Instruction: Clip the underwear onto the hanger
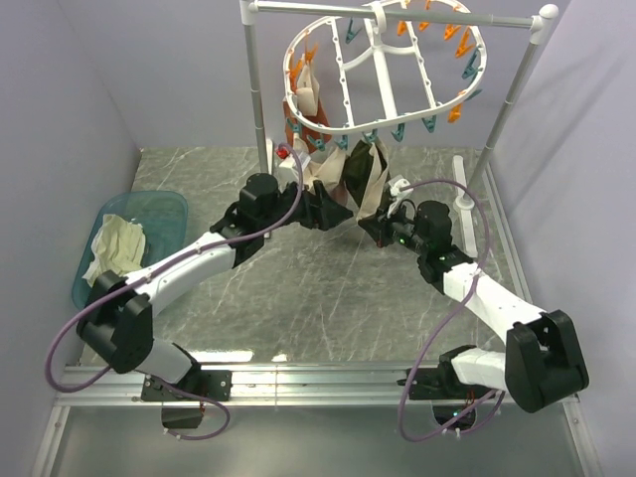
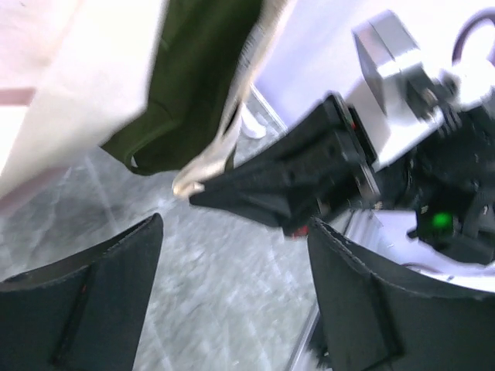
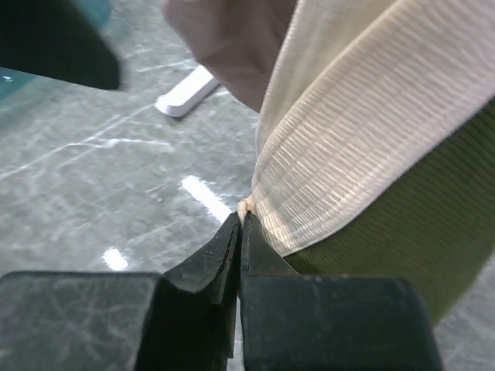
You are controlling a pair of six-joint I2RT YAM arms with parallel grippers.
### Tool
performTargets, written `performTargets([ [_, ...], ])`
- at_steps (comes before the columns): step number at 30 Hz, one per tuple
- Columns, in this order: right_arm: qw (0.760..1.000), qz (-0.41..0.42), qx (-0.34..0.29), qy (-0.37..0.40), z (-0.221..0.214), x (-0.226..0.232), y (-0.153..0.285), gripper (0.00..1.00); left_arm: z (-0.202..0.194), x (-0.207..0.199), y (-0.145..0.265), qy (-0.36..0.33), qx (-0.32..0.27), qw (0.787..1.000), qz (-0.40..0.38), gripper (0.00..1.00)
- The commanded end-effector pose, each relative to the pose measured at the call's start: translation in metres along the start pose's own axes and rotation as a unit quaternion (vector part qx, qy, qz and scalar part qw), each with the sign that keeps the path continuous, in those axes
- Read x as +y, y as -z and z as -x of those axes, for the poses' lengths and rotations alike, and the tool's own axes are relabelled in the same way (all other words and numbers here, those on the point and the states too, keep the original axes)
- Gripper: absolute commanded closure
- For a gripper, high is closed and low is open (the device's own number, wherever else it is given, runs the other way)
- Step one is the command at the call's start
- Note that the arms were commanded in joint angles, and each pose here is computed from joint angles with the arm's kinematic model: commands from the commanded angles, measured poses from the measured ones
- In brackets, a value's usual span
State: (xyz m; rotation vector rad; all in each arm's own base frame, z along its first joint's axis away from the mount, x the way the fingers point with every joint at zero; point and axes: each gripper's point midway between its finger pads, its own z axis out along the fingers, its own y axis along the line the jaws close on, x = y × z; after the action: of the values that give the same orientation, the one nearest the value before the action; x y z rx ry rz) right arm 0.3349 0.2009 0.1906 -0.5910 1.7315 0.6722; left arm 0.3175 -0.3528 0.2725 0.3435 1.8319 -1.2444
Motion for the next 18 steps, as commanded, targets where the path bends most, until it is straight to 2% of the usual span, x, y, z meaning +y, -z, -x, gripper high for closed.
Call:
performTargets([
  [1, 0.999, -0.024, -0.033, 0.035, 0.019, -0.014, -0.006, 1.00, 0.010, -0.006, 0.019, -0.071, -0.015, 0.997, 0.003, 0.19],
  [5, 0.999, -0.013, -0.034, 0.036, 0.022, -0.012, -0.012, 0.95, 0.014, -0.004, 0.027, -0.111, -0.024, 0.993, 0.012, 0.14],
  [6, 0.999, -0.011, -0.035, 0.036, 0.022, -0.012, -0.012, 0.87, 0.015, -0.002, 0.027, -0.119, -0.026, 0.992, 0.016, 0.14],
  [8, 0.999, -0.003, -0.034, 0.035, 0.023, -0.010, -0.014, 0.83, 0.017, 0.001, 0.028, -0.135, -0.029, 0.990, 0.023, 0.12],
  [9, 0.999, -0.002, -0.035, 0.035, 0.024, -0.009, -0.015, 0.74, 0.016, 0.002, 0.028, -0.141, -0.028, 0.989, 0.023, 0.11],
  [10, 0.999, -0.002, -0.034, 0.035, 0.025, -0.010, -0.015, 0.71, 0.018, 0.002, 0.028, -0.152, -0.032, 0.988, 0.024, 0.11],
  [15, 0.999, 0.000, -0.031, 0.041, 0.027, -0.009, -0.013, 0.57, 0.027, 0.002, 0.028, -0.196, -0.047, 0.979, 0.021, 0.09],
  [18, 0.999, 0.000, -0.029, 0.040, 0.028, -0.008, -0.011, 0.54, 0.031, -0.001, 0.029, -0.222, -0.051, 0.974, 0.018, 0.08],
])
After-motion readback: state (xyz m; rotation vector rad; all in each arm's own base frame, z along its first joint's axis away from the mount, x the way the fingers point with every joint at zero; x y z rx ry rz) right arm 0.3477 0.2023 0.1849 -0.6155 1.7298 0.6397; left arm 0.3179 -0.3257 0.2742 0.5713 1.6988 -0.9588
